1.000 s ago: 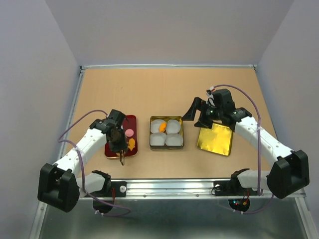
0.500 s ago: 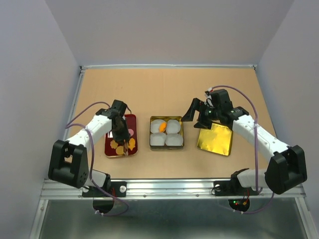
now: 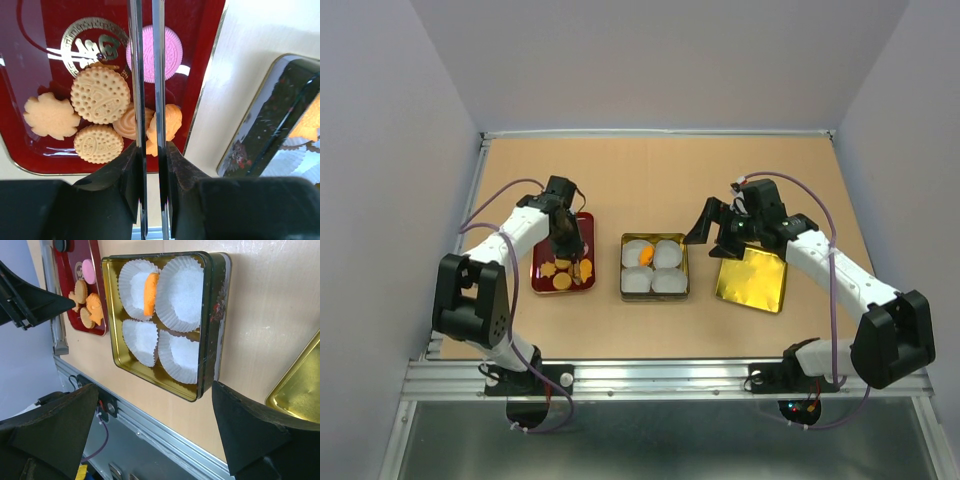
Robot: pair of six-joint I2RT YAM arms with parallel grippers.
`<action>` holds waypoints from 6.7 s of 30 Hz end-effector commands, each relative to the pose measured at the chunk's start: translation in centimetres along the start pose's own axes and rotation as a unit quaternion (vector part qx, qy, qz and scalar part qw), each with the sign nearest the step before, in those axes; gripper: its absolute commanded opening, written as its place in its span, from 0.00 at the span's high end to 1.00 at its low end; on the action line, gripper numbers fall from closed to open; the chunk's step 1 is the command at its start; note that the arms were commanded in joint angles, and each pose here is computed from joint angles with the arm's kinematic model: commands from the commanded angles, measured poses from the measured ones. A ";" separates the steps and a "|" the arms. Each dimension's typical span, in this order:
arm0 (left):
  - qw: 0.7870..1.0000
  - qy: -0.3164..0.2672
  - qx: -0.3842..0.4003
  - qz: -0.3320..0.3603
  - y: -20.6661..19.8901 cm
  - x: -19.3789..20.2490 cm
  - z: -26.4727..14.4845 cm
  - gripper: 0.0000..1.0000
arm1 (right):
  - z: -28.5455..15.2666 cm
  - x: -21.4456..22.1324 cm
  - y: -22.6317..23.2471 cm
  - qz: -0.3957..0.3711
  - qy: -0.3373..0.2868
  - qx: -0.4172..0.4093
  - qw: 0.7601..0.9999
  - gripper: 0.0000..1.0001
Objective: Pack the cookies
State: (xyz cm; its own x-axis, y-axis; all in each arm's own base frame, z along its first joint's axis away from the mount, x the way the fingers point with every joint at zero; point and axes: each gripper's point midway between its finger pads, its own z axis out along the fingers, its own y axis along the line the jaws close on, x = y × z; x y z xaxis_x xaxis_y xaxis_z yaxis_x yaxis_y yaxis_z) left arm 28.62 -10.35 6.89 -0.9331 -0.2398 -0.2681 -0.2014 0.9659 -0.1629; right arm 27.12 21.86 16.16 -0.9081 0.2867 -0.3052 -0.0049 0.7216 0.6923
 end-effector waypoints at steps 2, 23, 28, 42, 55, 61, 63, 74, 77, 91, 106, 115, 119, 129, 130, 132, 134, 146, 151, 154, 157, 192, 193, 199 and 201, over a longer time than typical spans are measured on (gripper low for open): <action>0.999 -0.051 -0.002 0.010 0.0 -2.3 -3.7 0.84 | -0.2 -0.8 0.8 -0.021 -0.018 -0.013 1.000 0.00; 0.998 -0.046 -0.019 -0.024 4.7 2.1 -5.6 0.46 | -0.6 -1.0 1.9 -0.030 -0.015 -0.032 0.999 0.00; 0.997 -0.058 -0.042 -0.031 5.6 1.4 -5.9 0.46 | -0.7 -0.9 1.9 -0.028 -0.017 -0.031 0.999 0.00; 0.997 -0.050 -0.041 -0.043 6.0 1.0 -5.2 0.46 | -0.6 -0.5 1.2 -0.026 -0.015 -0.024 0.999 0.00; 0.999 -0.033 -0.026 -0.035 5.4 1.0 -3.1 0.48 | -0.4 -0.5 1.1 -0.023 -0.014 -0.022 0.999 0.00; 0.998 -0.035 -0.035 -0.031 5.6 0.4 -2.7 0.48 | -0.5 -0.6 1.2 -0.023 -0.017 -0.022 0.999 0.00; 0.998 -0.038 -0.050 -0.030 6.1 0.1 -2.6 0.48 | -0.6 -0.6 1.2 -0.024 -0.017 -0.023 0.999 0.00; 0.997 -0.063 -0.033 -0.025 5.1 -1.6 -4.1 0.69 | -0.4 -0.7 1.3 -0.021 -0.015 -0.023 0.999 0.00; 0.997 -0.069 -0.027 -0.026 5.0 -1.6 -5.3 0.69 | -0.3 -0.7 1.3 -0.021 -0.014 -0.023 0.999 0.00; 0.996 -0.086 0.029 -0.012 2.7 -1.2 -10.5 0.71 | -0.9 -1.6 2.6 -0.028 -0.024 -0.037 0.999 0.00; 0.984 -0.075 0.139 0.082 -11.2 2.0 -14.2 0.73 | -2.7 -8.8 4.3 -0.050 -0.102 -0.009 0.994 0.00; 0.969 -0.027 0.180 0.167 -15.8 8.4 -12.7 0.74 | -5.1 -11.0 1.9 -0.051 -0.127 0.041 0.990 0.00; 0.966 -0.008 0.177 0.188 -16.2 10.7 -11.6 0.74 | -5.6 -10.9 1.0 -0.045 -0.129 0.051 0.989 0.00; 0.966 0.008 0.160 0.201 -15.1 12.3 -9.1 0.74 | -5.4 -10.0 0.0 -0.040 -0.119 0.061 0.990 0.00; 0.967 0.010 0.160 0.201 -15.0 12.4 -8.9 0.74 | -5.4 -10.0 -0.1 -0.039 -0.120 0.062 0.990 0.00; 0.966 0.010 0.161 0.203 -15.1 12.7 -8.6 0.77 | -5.3 -9.9 -0.2 -0.039 -0.118 0.062 0.990 0.00; 0.965 0.010 0.162 0.205 -15.1 12.9 -8.3 0.77 | -5.3 -9.9 -0.3 -0.038 -0.117 0.064 0.990 0.00; 0.967 0.006 0.149 0.208 -16.1 12.6 -7.4 0.72 | -5.0 -9.5 -0.7 -0.038 -0.111 0.066 0.991 0.00; 0.968 0.002 0.141 0.206 -16.0 12.5 -7.6 0.63 | -5.0 -9.4 -0.8 -0.039 -0.109 0.066 0.991 0.00; 0.969 -0.002 0.136 0.206 -15.9 12.3 -7.8 0.60 | -4.9 -9.4 -0.8 -0.039 -0.107 0.065 0.991 0.00; 0.970 -0.005 0.134 0.204 -15.8 12.2 -7.8 0.57 | -4.8 -9.3 -0.8 -0.038 -0.106 0.065 0.992 0.00; 0.990 -0.090 0.049 0.096 -5.2 7.8 -13.2 0.40 | -4.2 -8.3 -1.6 -0.028 -0.093 0.064 0.993 0.00; 0.991 -0.090 0.044 0.083 -4.2 7.8 -13.0 0.40 | -4.0 -8.1 -1.8 -0.027 -0.091 0.064 0.993 0.00; 0.998 -0.055 0.000 0.027 1.5 10.6 -10.7 0.40 | -3.7 -7.5 -2.1 -0.025 -0.084 0.059 0.994 0.00; 0.999 -0.050 0.007 0.019 2.0 11.5 -10.4 0.40 | -3.6 -7.5 -2.1 -0.025 -0.085 0.057 0.994 0.00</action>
State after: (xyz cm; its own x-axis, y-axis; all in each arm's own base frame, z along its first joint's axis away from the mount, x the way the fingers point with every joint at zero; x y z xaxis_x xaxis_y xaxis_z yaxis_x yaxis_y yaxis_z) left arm 16.17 -11.05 14.02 -0.9018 -0.1757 -0.3948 -0.1265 0.9809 -0.1476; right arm 32.22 15.76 18.20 -0.8480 0.3346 -0.4111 0.0455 0.8187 0.5725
